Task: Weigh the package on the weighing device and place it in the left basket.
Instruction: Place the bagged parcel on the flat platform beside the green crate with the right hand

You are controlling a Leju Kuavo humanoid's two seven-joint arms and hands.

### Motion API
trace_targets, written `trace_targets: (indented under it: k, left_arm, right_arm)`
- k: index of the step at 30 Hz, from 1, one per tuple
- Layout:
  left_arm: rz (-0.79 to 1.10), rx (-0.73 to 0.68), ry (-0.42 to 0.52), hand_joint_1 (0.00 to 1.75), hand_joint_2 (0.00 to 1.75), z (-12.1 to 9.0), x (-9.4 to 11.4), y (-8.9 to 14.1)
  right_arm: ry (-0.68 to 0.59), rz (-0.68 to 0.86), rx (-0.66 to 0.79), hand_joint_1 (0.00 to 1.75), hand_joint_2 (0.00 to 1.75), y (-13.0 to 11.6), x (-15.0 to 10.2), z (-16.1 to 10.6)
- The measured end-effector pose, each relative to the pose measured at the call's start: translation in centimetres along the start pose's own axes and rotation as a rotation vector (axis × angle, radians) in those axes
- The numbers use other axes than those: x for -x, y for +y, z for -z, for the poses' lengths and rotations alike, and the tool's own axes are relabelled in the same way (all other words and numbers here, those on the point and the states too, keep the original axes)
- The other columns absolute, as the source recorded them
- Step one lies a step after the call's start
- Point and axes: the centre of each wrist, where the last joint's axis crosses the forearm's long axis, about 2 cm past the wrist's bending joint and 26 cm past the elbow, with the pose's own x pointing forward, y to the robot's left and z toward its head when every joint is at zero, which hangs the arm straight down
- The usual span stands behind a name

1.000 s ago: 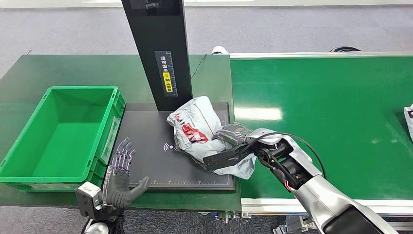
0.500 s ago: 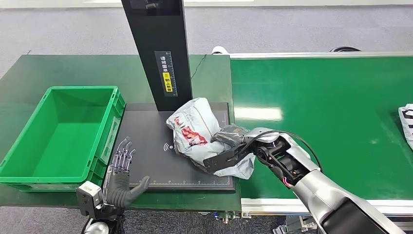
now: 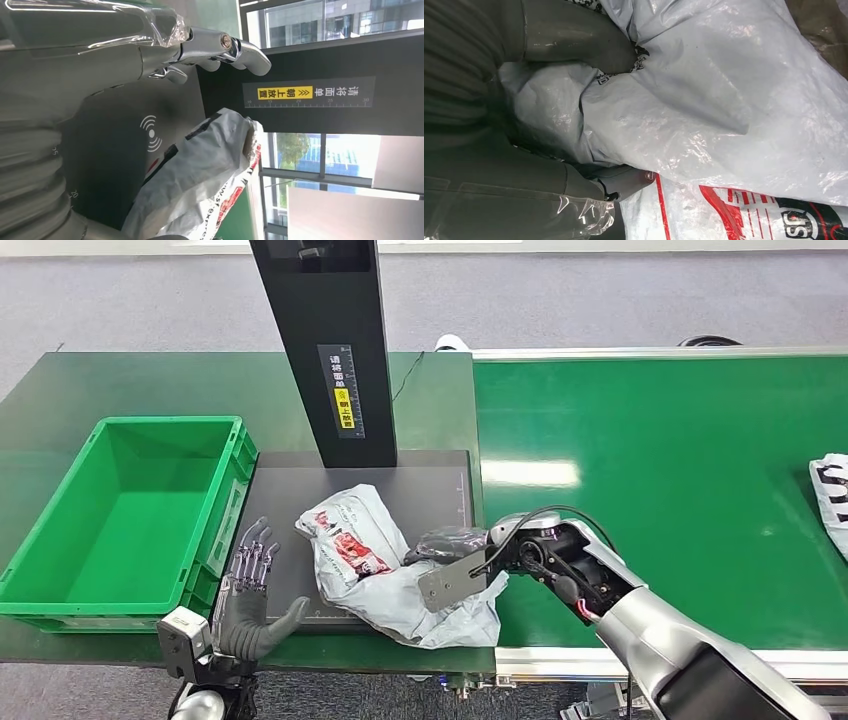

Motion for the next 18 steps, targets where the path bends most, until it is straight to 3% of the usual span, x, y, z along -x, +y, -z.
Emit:
trace_targets:
  k: [8, 11, 13, 15, 18]
  left_arm:
    - [-0.002, -0.005, -0.002, 0.0, 1.75, -0.1, 0.0, 0.0]
    - [-0.002, -0.008, -0.001, 0.0, 1.75, -0.2, 0.0, 0.0]
    - [-0.002, -0.01, 0.001, 0.0, 1.75, -0.3, 0.1, 0.0]
    - [-0.002, -0.012, 0.005, 0.0, 1.75, -0.5, 0.1, 0.0]
    - [-0.003, -0.014, 0.012, 0.0, 1.75, -0.8, 0.2, -0.1]
  right_arm:
    - [-0.082, 0.024, 0.011, 1.72, 1.75, 0.1, -0.4, 0.5]
    - [-0.136, 0.042, 0.035, 1.58, 1.75, 0.0, -0.7, 0.9]
    - [-0.14, 0.034, 0.053, 0.74, 1.75, -0.1, -0.9, 1.1]
    - [-0.114, 0.011, 0.071, 0.0, 1.75, -0.2, -1.0, 1.2]
    - [-0.031, -0.059, 0.123, 0.0, 1.75, -0.3, -1.1, 1.3]
